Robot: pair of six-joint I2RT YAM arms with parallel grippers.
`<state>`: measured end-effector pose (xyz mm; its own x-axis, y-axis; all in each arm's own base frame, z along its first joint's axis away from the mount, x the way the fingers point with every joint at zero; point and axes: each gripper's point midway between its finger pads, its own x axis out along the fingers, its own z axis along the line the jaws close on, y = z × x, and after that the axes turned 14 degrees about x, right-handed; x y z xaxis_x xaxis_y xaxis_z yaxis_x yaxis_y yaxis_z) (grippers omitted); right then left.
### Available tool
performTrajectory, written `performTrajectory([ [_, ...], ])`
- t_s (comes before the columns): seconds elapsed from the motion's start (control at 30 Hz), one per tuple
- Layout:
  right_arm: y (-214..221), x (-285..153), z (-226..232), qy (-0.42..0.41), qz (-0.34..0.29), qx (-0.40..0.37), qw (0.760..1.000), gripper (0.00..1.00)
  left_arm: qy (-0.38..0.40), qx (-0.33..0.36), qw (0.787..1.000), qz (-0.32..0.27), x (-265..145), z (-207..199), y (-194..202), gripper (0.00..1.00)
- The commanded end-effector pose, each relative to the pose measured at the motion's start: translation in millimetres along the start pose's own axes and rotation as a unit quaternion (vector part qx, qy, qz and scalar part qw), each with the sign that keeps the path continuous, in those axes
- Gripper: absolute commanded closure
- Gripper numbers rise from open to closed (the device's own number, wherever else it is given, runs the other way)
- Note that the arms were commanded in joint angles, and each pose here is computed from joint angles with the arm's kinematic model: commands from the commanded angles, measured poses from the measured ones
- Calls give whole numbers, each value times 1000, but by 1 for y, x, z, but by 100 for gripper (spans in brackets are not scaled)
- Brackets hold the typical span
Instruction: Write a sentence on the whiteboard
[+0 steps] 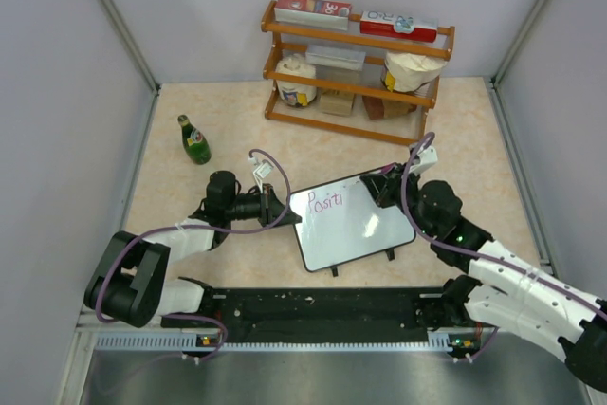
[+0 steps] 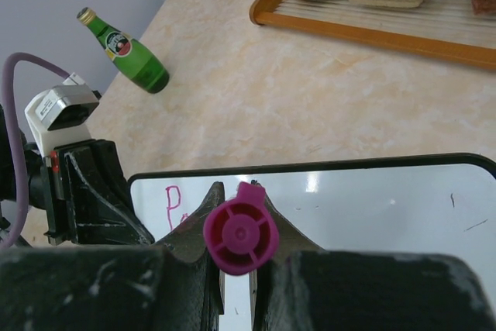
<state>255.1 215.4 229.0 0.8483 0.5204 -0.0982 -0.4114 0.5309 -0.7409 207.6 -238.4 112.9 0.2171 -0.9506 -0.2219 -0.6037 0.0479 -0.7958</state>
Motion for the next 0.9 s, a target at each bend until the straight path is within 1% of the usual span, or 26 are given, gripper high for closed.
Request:
performTrajectory([
  [0.0, -6, -4, -2, -1, -12, -4, 1000, 100, -35, 33, 999, 4, 1, 17, 5, 100],
  [0.27, 3, -8, -11, 8, 1, -12, 1000, 100, -34, 32, 999, 5, 2, 17, 5, 100],
  [0.5, 5, -10, -9, 1, 4, -14, 1000, 100, -35, 32, 999, 4, 2, 17, 5, 100],
  [0.87, 5, 3, -3, -7, 3, -4, 1000, 100, -35, 30, 999, 4, 2, 17, 5, 100],
])
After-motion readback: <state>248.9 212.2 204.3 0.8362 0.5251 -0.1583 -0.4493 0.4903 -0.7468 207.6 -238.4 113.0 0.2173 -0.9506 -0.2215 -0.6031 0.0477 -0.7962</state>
